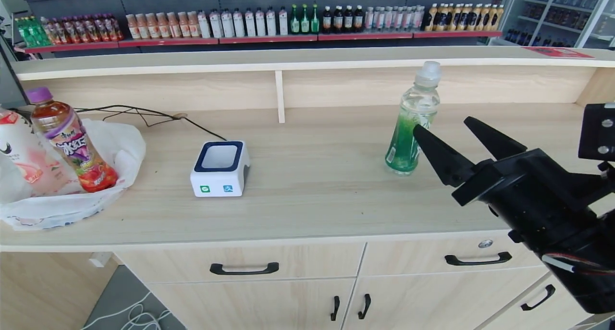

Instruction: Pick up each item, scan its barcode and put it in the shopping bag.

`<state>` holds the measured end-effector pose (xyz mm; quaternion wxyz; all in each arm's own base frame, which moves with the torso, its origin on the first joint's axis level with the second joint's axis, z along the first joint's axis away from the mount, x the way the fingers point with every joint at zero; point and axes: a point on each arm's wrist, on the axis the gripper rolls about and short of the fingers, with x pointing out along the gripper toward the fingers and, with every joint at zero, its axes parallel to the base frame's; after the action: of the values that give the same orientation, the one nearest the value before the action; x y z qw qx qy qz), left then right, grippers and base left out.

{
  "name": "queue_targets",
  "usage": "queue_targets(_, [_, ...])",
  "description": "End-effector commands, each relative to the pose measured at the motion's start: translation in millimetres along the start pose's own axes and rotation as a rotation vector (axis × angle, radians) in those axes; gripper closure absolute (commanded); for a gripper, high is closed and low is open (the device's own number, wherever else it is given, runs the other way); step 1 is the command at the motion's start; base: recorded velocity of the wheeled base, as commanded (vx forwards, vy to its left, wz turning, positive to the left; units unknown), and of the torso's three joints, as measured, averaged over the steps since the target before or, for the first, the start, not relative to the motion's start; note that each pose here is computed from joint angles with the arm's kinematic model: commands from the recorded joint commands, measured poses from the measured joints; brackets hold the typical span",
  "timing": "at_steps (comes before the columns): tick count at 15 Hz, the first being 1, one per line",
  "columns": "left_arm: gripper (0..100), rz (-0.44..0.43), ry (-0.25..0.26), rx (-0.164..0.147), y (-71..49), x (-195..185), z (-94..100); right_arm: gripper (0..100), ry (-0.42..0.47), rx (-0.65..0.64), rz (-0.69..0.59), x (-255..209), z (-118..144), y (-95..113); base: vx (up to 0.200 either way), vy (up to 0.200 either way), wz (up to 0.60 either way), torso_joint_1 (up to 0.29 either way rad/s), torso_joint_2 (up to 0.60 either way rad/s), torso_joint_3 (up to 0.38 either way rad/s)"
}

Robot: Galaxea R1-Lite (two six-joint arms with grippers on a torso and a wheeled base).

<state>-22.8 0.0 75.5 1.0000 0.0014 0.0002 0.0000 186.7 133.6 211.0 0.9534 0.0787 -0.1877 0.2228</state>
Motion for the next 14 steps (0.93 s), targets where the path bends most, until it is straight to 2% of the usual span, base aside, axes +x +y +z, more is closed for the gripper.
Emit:
queue_targets(1, [0,0.0,0.0,0.0,0.0,0,0.0,0,0.048,-0.026,-0.019,1,-13,-5,0.0,0.0,0.0,0.0,0.0,0.0])
queue_targets(4, [0,0.0,0.0,0.0,0.0,0,0.0,0,0.117,-0.056,-0.031,5,-33,-8,0.0,0.0,0.0,0.0,0.0,0.0])
queue_targets(8, [0,0.0,0.0,0.0,0.0,0,0.0,0,0.166,-0.065,-0.034,21,-56,-6,0.0,0.0,0.0,0.0,0.0,0.0])
queue_targets(14, [0,-0.002,0.0,0.0,0.0,0,0.0,0,0.137,-0.073,-0.057,58,-76,-9,0.0,0.0,0.0,0.0,0.0,0.0])
